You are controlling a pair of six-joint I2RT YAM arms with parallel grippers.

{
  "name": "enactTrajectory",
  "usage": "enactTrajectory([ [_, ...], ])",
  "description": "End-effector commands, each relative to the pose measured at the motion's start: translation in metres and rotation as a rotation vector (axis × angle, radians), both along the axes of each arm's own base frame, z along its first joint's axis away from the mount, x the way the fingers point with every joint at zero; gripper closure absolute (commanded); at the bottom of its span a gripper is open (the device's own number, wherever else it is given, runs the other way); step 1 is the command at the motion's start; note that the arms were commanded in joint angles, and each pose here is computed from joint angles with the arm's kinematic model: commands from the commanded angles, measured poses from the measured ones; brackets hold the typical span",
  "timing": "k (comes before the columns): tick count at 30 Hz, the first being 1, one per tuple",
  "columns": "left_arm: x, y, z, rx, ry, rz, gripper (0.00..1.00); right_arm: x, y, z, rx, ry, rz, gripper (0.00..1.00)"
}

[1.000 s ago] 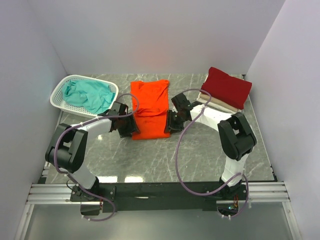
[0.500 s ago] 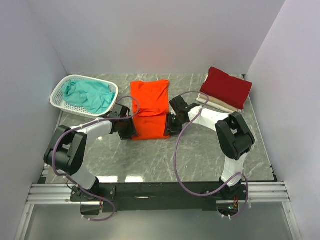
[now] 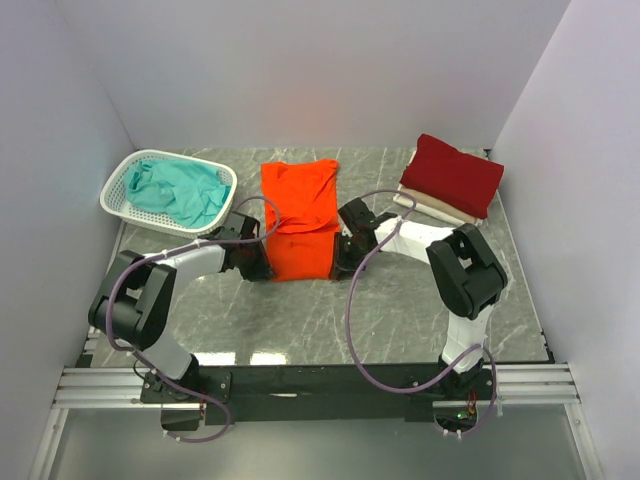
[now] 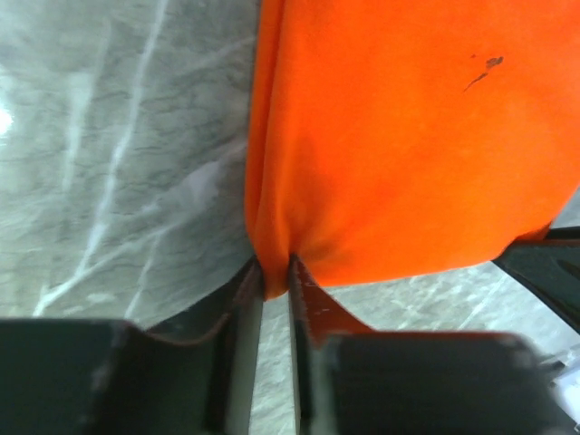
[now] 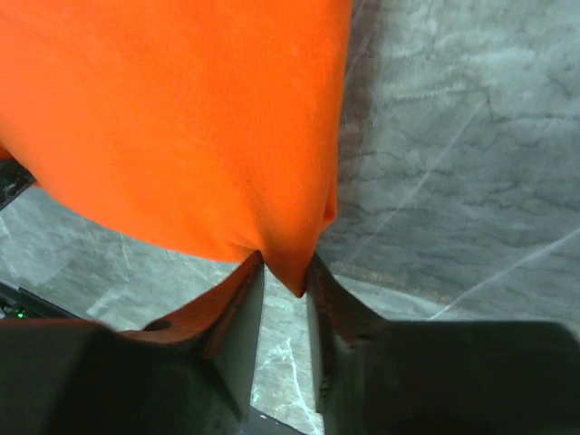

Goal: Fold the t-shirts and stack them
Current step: Fold the tshirt

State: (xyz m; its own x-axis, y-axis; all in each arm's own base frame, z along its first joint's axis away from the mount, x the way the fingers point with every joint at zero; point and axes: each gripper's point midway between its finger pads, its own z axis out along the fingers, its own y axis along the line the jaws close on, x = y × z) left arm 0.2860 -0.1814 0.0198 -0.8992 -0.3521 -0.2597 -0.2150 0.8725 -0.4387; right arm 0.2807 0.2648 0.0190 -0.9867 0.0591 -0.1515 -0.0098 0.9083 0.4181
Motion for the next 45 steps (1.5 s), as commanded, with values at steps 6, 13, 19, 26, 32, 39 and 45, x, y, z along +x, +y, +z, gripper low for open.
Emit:
enactTrajectory([
  [6,-0.005,-0.002,-0.004,0.007,0.025,-0.017,1.0,0.011,0.004,-0.001,-0.024,-0.049,0.021,0.93],
  [13,0.021,0.0,0.081,-0.002,-0.157,0.029,1.0,0.019,-0.005,0.068,-0.018,-0.18,-0.016,1.0],
  [19,0.013,0.002,0.127,-0.043,-0.213,0.041,1.0,0.016,-0.013,0.129,0.015,-0.289,-0.043,1.0],
  [26,-0.026,0.01,0.116,-0.04,-0.096,0.027,1.0,-0.018,-0.016,0.13,-0.033,-0.259,-0.008,1.0],
  [32,-0.064,0.021,0.123,-0.032,-0.008,0.018,1.0,-0.067,-0.018,0.14,-0.052,-0.214,0.001,1.0],
  [39,-0.061,0.01,0.151,-0.119,-0.063,0.015,1.0,-0.072,-0.012,0.173,0.024,-0.257,-0.049,1.0],
  [45,-0.025,0.005,0.158,-0.086,-0.131,0.024,1.0,-0.028,-0.015,0.174,-0.019,-0.316,-0.077,1.0],
])
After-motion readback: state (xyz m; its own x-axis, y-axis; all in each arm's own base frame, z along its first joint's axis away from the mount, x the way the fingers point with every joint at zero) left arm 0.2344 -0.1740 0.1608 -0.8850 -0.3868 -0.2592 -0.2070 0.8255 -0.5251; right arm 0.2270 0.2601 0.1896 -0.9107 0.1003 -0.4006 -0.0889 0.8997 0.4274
